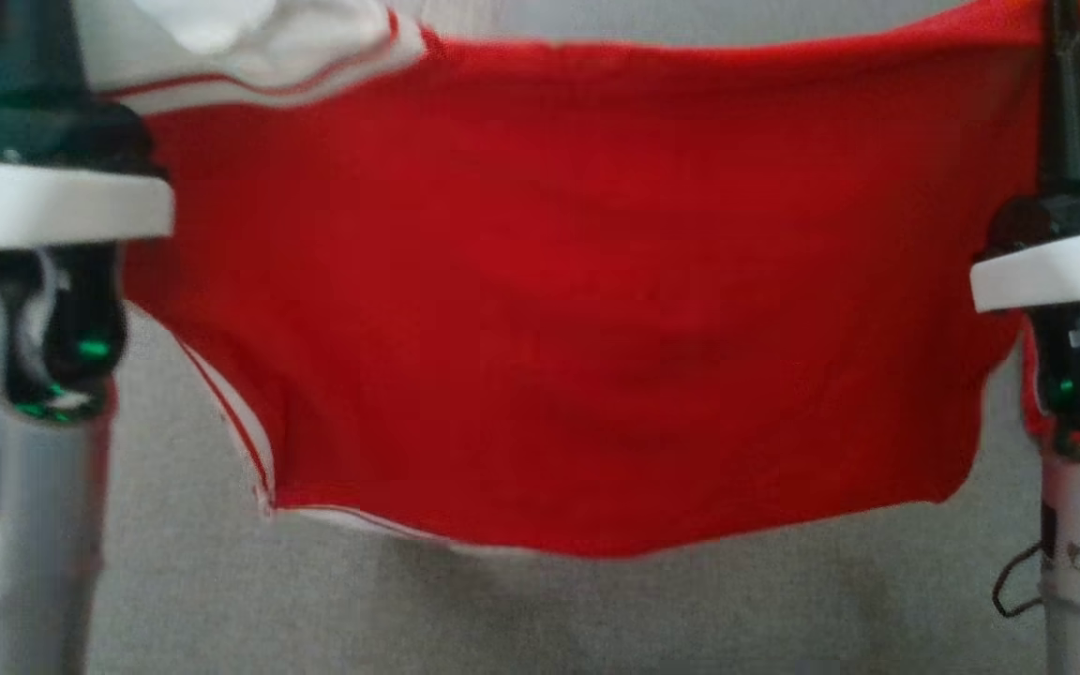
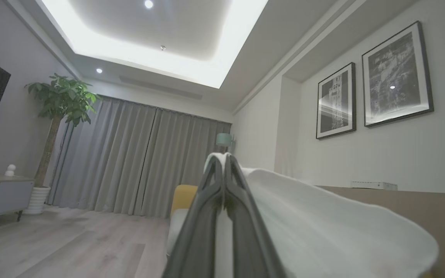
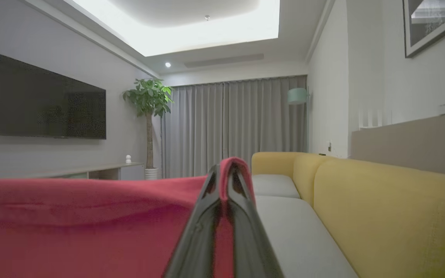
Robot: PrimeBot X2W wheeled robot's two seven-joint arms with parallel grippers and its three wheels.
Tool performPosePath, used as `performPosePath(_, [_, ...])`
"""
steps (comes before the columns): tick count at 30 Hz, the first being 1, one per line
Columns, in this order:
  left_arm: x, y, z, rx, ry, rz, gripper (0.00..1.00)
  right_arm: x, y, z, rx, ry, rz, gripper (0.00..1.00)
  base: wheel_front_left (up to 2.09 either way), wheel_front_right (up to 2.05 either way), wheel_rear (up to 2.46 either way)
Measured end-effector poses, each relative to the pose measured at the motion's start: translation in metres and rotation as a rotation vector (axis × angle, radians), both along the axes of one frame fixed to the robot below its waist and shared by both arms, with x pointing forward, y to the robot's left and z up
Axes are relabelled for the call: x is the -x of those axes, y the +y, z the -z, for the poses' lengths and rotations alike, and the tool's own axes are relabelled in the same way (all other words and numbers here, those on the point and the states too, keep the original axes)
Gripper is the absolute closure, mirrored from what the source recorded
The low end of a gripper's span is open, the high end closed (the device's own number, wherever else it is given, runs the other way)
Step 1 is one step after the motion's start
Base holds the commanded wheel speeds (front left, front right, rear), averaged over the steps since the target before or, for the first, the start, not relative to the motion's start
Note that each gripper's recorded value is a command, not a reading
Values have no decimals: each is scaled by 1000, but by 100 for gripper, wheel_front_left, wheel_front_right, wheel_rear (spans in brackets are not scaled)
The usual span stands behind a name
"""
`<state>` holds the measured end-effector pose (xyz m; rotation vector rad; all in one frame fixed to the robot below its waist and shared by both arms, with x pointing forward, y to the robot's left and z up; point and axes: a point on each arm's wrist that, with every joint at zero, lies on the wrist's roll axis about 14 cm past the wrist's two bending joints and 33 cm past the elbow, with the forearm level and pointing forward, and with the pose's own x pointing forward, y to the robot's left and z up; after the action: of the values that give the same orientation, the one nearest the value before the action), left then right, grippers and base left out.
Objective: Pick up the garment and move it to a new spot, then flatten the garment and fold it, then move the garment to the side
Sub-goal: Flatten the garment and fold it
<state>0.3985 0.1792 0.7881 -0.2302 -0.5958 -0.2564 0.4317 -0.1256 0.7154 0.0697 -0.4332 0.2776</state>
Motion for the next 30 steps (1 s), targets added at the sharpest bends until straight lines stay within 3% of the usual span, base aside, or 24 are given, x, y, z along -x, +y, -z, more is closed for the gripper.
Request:
performPosePath(5, [-55, 24, 25, -23, 110, -42, 100, -37, 10, 22, 53, 83, -4, 100, 0, 0, 0])
performPosePath(11, [-143, 44, 38, -69, 200, -85, 100, -120, 29, 28, 114, 138, -15, 100, 0, 0, 0])
performPosePath(16, [-215, 61, 21, -97, 148, -171, 100, -197, 29, 15, 125, 66, 34, 100, 0, 0, 0])
performPosePath(19, [-235, 65, -1, -32, 62, -181, 100, -223, 22, 15, 120, 34, 69, 100, 0, 0, 0])
performPosePath(23, [-253, 59, 8, -33, 62, -182, 100, -241, 22, 57, 142, 107, 75, 100, 0, 0, 0])
performPosePath(29, [-260, 43, 102, -141, 268, -168, 100, -236, 27, 151, 197, 336, 51, 100, 0, 0, 0])
performPosePath(30, [-260, 43, 102, -141, 268, -168, 100, -236, 27, 151, 197, 336, 51, 100, 0, 0, 0])
